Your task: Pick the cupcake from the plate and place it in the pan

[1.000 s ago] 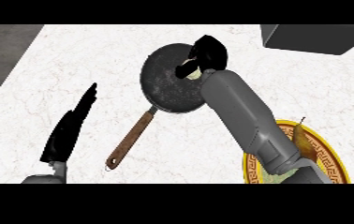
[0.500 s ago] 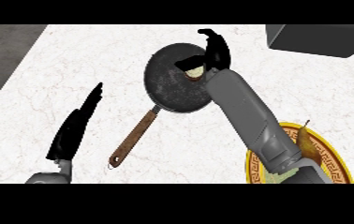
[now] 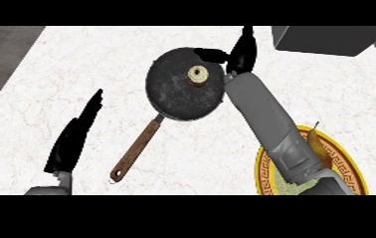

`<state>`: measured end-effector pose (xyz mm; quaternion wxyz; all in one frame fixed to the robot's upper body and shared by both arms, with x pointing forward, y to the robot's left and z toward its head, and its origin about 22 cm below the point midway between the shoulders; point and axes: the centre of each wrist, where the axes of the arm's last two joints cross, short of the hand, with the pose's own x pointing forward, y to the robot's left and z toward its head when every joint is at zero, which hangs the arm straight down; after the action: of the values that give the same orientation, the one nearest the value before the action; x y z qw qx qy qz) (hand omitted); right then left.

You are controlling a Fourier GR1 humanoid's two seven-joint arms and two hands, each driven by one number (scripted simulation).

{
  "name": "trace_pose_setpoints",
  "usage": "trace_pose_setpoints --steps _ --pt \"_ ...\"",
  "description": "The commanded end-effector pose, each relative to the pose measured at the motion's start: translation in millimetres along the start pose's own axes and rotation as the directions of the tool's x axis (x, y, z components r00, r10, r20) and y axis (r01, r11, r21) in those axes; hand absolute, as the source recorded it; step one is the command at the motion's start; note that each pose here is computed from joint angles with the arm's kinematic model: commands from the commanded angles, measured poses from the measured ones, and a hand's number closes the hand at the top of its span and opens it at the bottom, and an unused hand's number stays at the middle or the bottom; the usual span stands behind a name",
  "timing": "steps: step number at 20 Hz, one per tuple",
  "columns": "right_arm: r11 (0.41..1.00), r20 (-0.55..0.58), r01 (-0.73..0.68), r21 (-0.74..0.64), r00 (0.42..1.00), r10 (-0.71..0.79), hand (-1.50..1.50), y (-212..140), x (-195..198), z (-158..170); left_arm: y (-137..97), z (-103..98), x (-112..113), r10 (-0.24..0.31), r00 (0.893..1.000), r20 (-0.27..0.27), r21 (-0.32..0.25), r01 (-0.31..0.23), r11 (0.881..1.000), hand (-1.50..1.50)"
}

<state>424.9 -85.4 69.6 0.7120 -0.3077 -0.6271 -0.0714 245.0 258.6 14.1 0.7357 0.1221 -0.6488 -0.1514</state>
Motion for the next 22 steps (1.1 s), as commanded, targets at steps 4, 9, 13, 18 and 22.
trace_pose_setpoints --steps 4,9,13,18,22 --pt "0.984 0.001 0.112 -0.136 0.994 -0.112 -1.50 -15 -20 -8 11 24 -23 0.004 0.998 -0.062 0.056 -0.001 0.998 0.00" --pt "0.992 0.079 0.066 -0.107 0.995 -0.058 -1.50 -52 -79 -5 22 25 -30 0.008 0.997 -0.072 0.083 -0.002 0.997 0.00" --pt "0.992 0.082 0.040 -0.120 0.996 -0.031 -1.50 -90 -109 -1 32 16 -30 0.016 0.998 -0.065 0.097 -0.009 0.995 0.00" --pt "0.995 0.089 0.020 -0.102 0.996 -0.010 -1.50 -153 -121 6 30 33 -22 0.000 0.997 -0.081 0.106 0.009 0.994 0.00" --pt "0.995 0.091 0.026 -0.095 0.996 -0.017 -1.50 -198 -116 13 13 28 -23 0.017 0.998 -0.066 0.091 -0.011 0.996 0.00"
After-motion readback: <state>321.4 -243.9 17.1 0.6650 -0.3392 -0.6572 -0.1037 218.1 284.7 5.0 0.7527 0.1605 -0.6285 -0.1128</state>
